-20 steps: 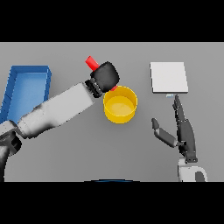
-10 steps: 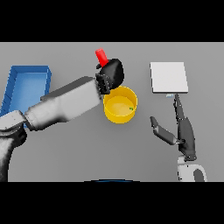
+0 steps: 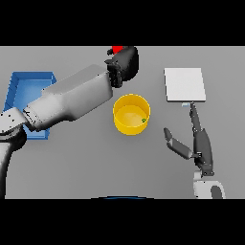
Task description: Pick up the red beaker and tilt it to pour out 1 green nut into yellow bowl. Pick up the yellow bowl and place it on the metallic measuring scale.
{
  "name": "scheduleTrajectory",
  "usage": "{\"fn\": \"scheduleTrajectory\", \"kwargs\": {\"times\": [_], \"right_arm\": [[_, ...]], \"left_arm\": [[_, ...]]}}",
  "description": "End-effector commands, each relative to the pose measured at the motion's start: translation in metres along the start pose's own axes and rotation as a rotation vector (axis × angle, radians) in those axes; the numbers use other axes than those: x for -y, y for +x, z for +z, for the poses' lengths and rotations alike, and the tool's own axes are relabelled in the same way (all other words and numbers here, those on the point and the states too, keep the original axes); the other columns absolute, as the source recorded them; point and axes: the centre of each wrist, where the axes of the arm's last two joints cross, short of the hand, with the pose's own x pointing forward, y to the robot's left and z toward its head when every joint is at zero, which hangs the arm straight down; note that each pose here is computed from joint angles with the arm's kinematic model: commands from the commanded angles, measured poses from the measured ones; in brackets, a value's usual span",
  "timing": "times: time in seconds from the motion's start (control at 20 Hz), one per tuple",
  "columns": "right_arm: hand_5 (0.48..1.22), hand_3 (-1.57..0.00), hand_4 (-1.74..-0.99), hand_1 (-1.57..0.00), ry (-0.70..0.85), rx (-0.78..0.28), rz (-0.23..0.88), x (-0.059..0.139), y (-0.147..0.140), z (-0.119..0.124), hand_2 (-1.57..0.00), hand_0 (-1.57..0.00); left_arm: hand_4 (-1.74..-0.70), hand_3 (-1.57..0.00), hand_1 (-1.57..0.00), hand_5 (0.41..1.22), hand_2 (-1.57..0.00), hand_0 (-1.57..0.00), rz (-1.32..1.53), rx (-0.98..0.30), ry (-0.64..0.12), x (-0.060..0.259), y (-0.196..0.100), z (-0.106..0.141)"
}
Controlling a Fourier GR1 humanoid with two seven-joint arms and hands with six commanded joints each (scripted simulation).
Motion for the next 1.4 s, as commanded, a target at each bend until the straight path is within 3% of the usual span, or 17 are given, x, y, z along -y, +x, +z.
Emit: {"fn": "scheduleTrajectory", "kwargs": {"times": [0.0, 0.05, 0.15, 0.3, 0.4, 0.55, 0.65, 0.85, 0.95, 1.1, 1.35], "right_arm": [[0.592, 0.0, -1.203, 0.0, -0.003, 0.002, 0.007, -0.001, 0.0, -0.001, 0.0, 0.0], [0.592, 0.0, -1.201, 0.0, 0.002, 0.008, 0.006, -0.002, -0.001, 0.001, 0.0, 0.0], [0.596, 0.0, -1.186, 0.0, 0.005, 0.015, -0.012, -0.004, 0.001, -0.001, 0.0, 0.0], [0.593, 0.0, -1.182, 0.0, 0.018, 0.014, -0.041, -0.002, 0.0, -0.006, 0.0, 0.0], [0.597, 0.0, -1.193, 0.0, 0.025, 0.019, -0.063, -0.003, -0.001, -0.006, 0.0, 0.0], [0.593, 0.0, -1.209, 0.0, 0.031, 0.02, -0.063, -0.001, -0.001, -0.003, 0.0, 0.0], [0.592, 0.0, -1.224, 0.0, 0.032, 0.011, -0.074, 0.0, -0.003, -0.005, 0.0, 0.0], [0.586, 0.0, -1.222, 0.0, 0.041, 0.037, -0.059, 0.004, -0.008, -0.005, 0.0, 0.0], [0.591, 0.0, -1.223, 0.0, 0.05, 0.046, -0.042, 0.003, -0.004, -0.007, 0.0, 0.0], [0.604, 0.0, -1.212, 0.0, 0.067, 0.024, -0.03, 0.004, -0.007, -0.005, 0.0, 0.0], [0.649, 0.0, -1.21, 0.0, 0.084, 0.038, 0.001, 0.004, -0.003, -0.01, 0.0, 0.0]], "left_arm": [[-1.73, -1.49, -1.57, 1.221, -1.57, -1.57, 0.01, -0.024, 0.013, -0.001, -0.015, 0.004], [-1.68, -1.51, -1.57, 1.221, -1.4, -1.57, 0.023, -0.061, 0.017, -0.002, -0.03, 0.009], [-1.7, -1.04, -1.57, 1.221, -1.46, -1.57, 0.071, -0.127, 0.046, -0.007, -0.063, 0.018], [-1.71, -1.3, -1.57, 1.221, -1.51, -1.57, 0.197, -0.263, 0.049, -0.006, -0.113, 0.037], [-1.72, -1.4, -1.57, 1.221, -1.53, -1.57, 0.359, -0.366, 0.039, 0.011, -0.141, 0.049], [-1.73, -1.36, -1.57, 1.221, -1.55, -1.57, 0.729, -0.561, 0.036, 0.058, -0.167, 0.067], [-1.73, -1.37, -1.57, 1.221, -1.56, -1.57, 0.95, -0.647, 0.078, 0.094, -0.176, 0.082], [-1.74, -1.43, -1.57, 1.221, -1.57, -1.57, 1.279, -0.77, 0.164, 0.164, -0.17, 0.113], [-1.74, -1.41, -1.57, 1.221, -1.57, -1.57, 1.403, -0.877, 0.161, 0.191, -0.153, 0.122], [-1.74, -1.45, -1.57, 1.221, -1.57, -1.57, 1.566, -1.029, 0.216, 0.221, -0.124, 0.137], [-1.74, -1.45, -1.57, 1.221, -1.57, -1.57, 1.762, -1.219, 0.146, 0.248, -0.053, 0.156]]}}
